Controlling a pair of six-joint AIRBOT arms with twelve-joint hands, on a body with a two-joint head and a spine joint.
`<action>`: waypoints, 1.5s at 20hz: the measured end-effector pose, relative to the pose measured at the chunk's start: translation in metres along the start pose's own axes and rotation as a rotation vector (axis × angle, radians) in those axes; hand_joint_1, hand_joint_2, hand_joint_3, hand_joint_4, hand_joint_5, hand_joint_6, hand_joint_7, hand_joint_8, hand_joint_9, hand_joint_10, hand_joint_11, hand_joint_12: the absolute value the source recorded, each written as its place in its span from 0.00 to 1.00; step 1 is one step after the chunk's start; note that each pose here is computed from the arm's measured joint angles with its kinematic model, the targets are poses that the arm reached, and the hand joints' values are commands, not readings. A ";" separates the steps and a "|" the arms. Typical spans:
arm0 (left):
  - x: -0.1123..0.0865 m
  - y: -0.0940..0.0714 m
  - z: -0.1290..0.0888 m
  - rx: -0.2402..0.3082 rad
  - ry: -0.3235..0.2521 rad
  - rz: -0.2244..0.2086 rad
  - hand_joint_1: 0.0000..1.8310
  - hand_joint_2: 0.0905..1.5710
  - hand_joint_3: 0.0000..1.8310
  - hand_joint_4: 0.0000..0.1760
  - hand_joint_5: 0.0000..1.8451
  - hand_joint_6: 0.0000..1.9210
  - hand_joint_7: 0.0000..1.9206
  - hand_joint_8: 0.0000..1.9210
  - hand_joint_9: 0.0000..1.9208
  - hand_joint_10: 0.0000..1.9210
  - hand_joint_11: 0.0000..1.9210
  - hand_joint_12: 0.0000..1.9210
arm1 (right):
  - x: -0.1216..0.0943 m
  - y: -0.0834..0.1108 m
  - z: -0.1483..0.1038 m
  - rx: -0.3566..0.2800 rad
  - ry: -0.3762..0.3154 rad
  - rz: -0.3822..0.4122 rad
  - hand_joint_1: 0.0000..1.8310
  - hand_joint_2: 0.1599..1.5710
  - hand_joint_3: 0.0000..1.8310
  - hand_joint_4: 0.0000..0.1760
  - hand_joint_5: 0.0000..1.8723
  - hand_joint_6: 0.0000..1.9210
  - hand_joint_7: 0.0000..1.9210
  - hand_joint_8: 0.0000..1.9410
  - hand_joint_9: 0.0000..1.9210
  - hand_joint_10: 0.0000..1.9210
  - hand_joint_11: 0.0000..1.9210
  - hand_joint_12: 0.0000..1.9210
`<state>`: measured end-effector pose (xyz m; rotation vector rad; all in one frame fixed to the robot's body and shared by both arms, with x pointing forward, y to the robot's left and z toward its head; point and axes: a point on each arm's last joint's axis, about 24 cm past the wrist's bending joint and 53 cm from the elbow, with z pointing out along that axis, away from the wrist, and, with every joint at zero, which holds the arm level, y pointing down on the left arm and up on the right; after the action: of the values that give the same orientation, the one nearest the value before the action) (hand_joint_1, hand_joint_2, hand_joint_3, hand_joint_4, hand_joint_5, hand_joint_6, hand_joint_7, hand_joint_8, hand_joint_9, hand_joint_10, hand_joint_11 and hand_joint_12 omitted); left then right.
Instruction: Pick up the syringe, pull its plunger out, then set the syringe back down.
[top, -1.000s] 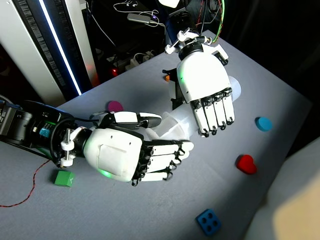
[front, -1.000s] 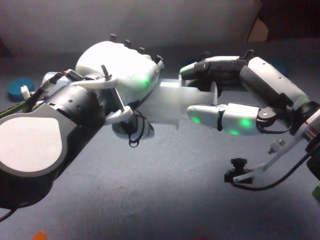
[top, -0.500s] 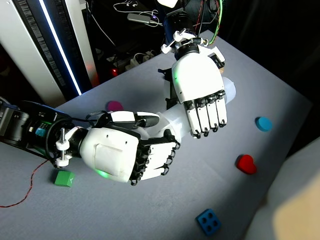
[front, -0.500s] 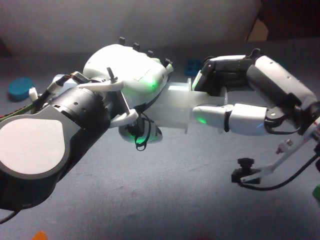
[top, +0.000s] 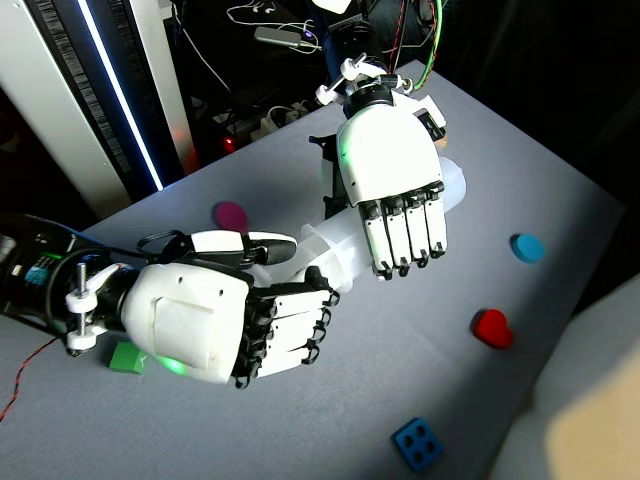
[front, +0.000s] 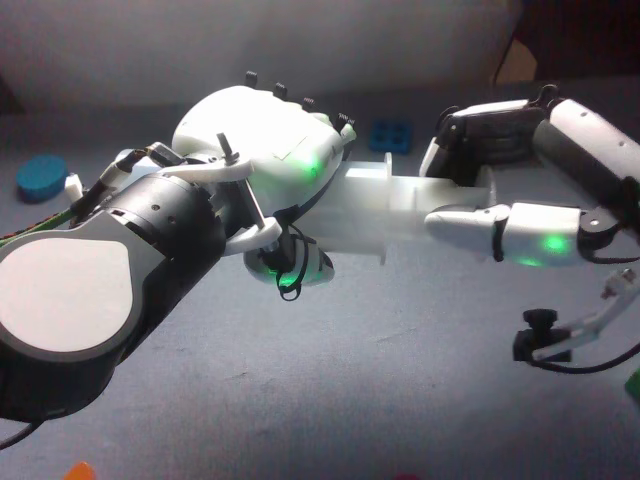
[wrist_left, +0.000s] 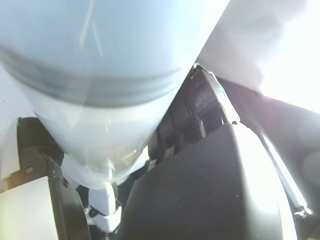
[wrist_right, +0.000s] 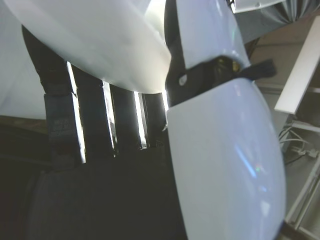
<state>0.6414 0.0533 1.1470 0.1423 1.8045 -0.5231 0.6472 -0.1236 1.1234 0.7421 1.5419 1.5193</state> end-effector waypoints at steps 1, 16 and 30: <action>0.000 0.000 0.000 0.000 -0.001 0.001 0.80 0.81 0.00 0.00 0.25 0.80 0.33 0.86 0.31 0.85 0.26 0.92 | -0.003 0.001 -0.002 0.000 -0.002 -0.006 0.75 0.70 0.00 0.00 0.40 0.59 0.48 0.54 0.51 0.63 0.51 0.59; -0.001 0.000 0.000 0.003 -0.003 0.017 0.80 0.81 0.00 0.00 0.26 0.80 0.33 0.85 0.31 0.85 0.26 0.91 | -0.028 0.002 -0.020 0.021 -0.003 -0.077 0.75 0.69 0.00 0.00 0.41 0.58 0.49 0.52 0.51 0.63 0.52 0.58; -0.003 0.001 0.000 -0.002 -0.010 0.014 0.80 0.81 0.00 0.00 0.26 0.80 0.33 0.84 0.31 0.85 0.27 0.91 | -0.048 0.012 -0.030 0.021 -0.001 -0.111 0.75 0.70 0.00 0.00 0.40 0.58 0.49 0.53 0.51 0.64 0.52 0.57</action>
<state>0.6429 0.0544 1.1492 0.1501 1.7935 -0.5112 0.6431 -0.1789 1.1401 0.6582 1.5742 1.4233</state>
